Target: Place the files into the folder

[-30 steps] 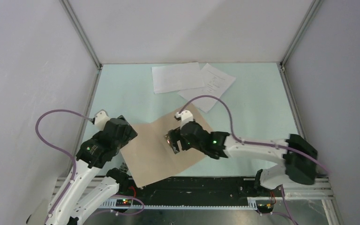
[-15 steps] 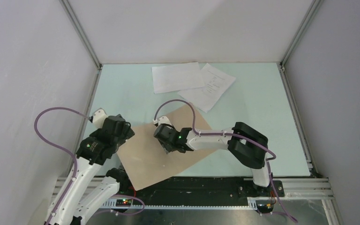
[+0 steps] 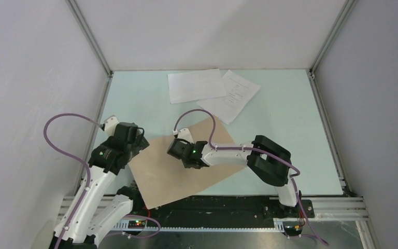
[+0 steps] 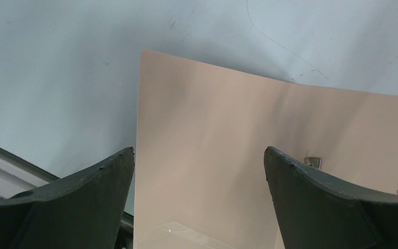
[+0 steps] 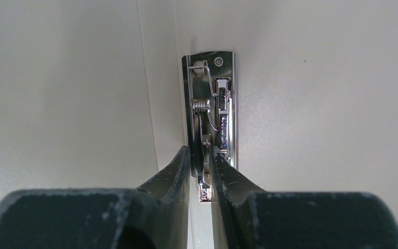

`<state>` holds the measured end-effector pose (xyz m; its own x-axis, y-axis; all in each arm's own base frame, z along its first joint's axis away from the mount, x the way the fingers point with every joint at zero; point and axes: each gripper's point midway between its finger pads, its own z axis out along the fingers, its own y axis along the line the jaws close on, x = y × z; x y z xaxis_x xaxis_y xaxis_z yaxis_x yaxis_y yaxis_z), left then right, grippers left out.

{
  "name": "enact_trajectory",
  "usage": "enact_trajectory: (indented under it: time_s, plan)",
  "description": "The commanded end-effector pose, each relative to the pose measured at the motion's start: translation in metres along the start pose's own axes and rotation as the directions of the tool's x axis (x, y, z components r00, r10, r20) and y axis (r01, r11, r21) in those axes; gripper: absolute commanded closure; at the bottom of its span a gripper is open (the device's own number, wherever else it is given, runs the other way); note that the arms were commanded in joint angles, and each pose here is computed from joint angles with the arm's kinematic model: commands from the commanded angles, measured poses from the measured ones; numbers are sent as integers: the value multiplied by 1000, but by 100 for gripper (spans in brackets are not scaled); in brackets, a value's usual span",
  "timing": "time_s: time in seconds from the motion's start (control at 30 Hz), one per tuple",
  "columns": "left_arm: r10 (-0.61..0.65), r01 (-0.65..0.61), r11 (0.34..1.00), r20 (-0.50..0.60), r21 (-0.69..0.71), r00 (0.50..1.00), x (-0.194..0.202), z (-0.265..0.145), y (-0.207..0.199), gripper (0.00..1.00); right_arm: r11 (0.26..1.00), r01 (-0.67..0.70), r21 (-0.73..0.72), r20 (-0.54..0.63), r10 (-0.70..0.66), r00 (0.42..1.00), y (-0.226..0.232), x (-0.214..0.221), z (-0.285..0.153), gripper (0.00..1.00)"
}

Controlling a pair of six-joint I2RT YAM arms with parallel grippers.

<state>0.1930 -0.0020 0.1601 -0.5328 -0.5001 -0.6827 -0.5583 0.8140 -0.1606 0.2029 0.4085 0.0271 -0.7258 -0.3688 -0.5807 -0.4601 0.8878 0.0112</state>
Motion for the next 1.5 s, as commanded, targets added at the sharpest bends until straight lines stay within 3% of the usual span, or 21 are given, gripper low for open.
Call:
enact_trajectory:
  time_s: [0.0,0.63,0.97,1.2,1.37,1.47]
  plan:
    - [-2,1,998,16,59,1000,-9,3,-16,0,989,-80,126,-59,88,994,-13,27,-8,84]
    - [35,-30,983,-21,182,999,-20,16,-65,0,881,-337,333,-79,382,921,-99,82,-39,89]
    - [49,-30,968,-68,251,996,-10,22,-82,0,883,-340,323,-33,369,929,-131,57,-24,89]
    - [56,-27,957,-94,287,994,-7,26,-95,0,901,-288,326,-37,316,948,-141,67,-21,88]
    - [63,-23,946,-115,322,991,-7,29,-109,0,907,-297,297,-14,316,949,-145,63,-28,78]
    - [48,-9,939,-104,345,993,-17,27,-120,0,925,-311,220,-2,320,948,-134,52,-38,55]
